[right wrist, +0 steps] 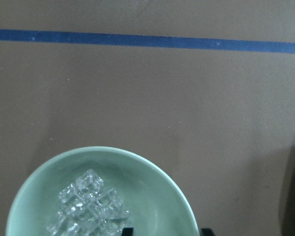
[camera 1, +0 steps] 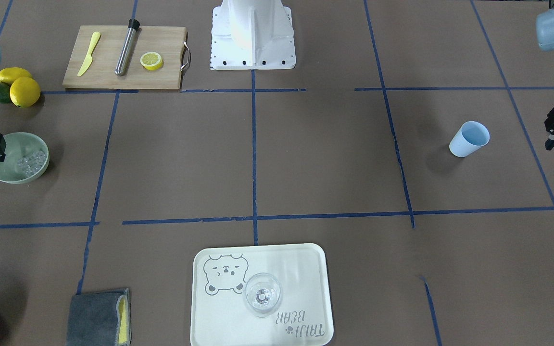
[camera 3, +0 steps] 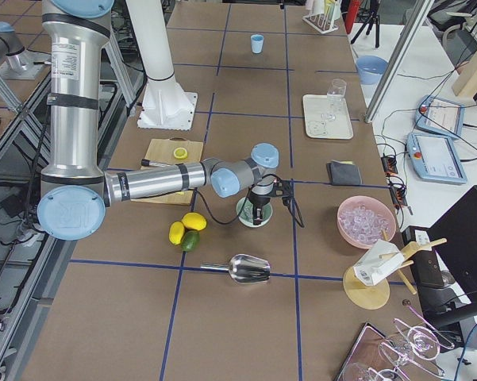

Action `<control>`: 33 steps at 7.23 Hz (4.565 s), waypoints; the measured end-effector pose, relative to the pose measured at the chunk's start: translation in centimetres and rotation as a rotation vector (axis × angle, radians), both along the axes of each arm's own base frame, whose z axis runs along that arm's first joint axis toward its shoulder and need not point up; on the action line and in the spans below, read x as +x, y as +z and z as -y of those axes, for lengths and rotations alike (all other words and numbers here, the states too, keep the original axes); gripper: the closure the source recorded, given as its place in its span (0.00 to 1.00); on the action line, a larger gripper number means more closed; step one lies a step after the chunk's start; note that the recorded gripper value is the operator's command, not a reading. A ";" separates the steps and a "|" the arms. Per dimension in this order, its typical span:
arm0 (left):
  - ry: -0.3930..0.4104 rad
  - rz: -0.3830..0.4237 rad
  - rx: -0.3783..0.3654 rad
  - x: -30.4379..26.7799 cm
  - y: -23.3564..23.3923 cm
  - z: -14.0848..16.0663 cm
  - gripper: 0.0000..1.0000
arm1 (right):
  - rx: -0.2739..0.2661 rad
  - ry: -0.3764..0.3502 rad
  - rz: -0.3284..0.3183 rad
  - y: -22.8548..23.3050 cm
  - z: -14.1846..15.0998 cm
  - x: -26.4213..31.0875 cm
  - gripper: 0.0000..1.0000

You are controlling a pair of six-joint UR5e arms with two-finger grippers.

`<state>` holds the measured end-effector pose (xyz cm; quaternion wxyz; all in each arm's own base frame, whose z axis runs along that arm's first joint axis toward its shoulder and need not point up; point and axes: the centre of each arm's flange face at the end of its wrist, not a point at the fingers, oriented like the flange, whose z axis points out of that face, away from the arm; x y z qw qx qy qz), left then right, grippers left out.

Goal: Pour ice into bowl

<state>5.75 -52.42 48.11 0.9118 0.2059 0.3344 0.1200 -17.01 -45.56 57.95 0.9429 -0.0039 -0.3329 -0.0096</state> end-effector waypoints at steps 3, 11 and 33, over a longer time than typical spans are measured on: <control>-0.014 0.005 -0.007 -1.1 0.7 0.2 0.00 | 0.056 0.006 -0.007 -1.2 0.5 3.0 0.00; 0.051 -0.061 -0.217 -11.7 14.7 -0.6 0.00 | 0.125 -0.016 0.158 2.9 -2.1 21.3 0.00; -0.072 -0.106 -0.327 -12.1 14.3 -1.5 0.00 | 0.064 0.090 0.159 3.2 -0.3 22.8 0.00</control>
